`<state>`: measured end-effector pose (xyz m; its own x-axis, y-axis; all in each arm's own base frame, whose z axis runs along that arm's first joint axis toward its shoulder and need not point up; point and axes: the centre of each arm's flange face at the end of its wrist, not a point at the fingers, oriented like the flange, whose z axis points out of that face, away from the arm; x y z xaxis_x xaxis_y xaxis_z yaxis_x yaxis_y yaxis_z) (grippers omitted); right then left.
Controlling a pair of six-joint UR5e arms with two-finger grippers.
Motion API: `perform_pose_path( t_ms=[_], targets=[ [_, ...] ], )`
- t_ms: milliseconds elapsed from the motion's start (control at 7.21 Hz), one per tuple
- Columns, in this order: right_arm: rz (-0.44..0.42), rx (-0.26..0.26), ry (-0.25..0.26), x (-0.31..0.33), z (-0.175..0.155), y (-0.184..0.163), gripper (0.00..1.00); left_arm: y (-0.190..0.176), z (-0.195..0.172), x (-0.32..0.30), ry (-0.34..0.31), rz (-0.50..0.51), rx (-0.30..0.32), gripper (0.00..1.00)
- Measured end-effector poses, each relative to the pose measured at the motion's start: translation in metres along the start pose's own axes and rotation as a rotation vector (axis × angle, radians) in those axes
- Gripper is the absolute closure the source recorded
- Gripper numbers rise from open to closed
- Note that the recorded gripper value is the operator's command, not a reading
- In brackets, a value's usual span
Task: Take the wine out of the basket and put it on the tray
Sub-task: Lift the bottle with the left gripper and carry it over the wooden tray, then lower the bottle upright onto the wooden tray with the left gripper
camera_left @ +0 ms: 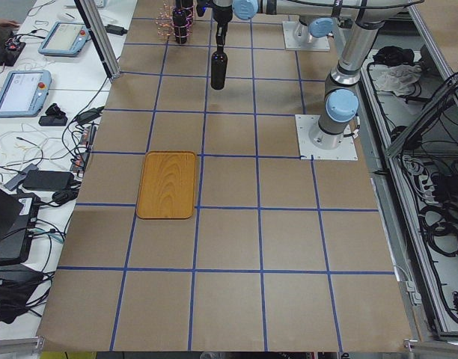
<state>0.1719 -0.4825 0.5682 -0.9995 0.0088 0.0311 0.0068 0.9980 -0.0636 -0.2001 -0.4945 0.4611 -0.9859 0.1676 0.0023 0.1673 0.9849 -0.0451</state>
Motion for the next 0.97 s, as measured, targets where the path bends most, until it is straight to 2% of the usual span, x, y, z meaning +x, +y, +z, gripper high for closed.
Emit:
perform_pose_path(
  t_ms=[277,555,971],
  targets=[
    [0.001,-0.001,0.000,0.000,0.000,0.000,0.00,-0.032,-0.021,-0.105,-0.009,0.037,0.010,1.00],
    [0.000,-0.001,-0.002,0.000,0.001,0.000,0.00,-0.056,-0.030,-0.216,-0.027,0.028,0.011,1.00],
    [0.001,-0.002,-0.006,0.000,0.001,0.002,0.00,-0.076,-0.016,-0.343,-0.040,0.024,0.011,1.00]
  ],
)
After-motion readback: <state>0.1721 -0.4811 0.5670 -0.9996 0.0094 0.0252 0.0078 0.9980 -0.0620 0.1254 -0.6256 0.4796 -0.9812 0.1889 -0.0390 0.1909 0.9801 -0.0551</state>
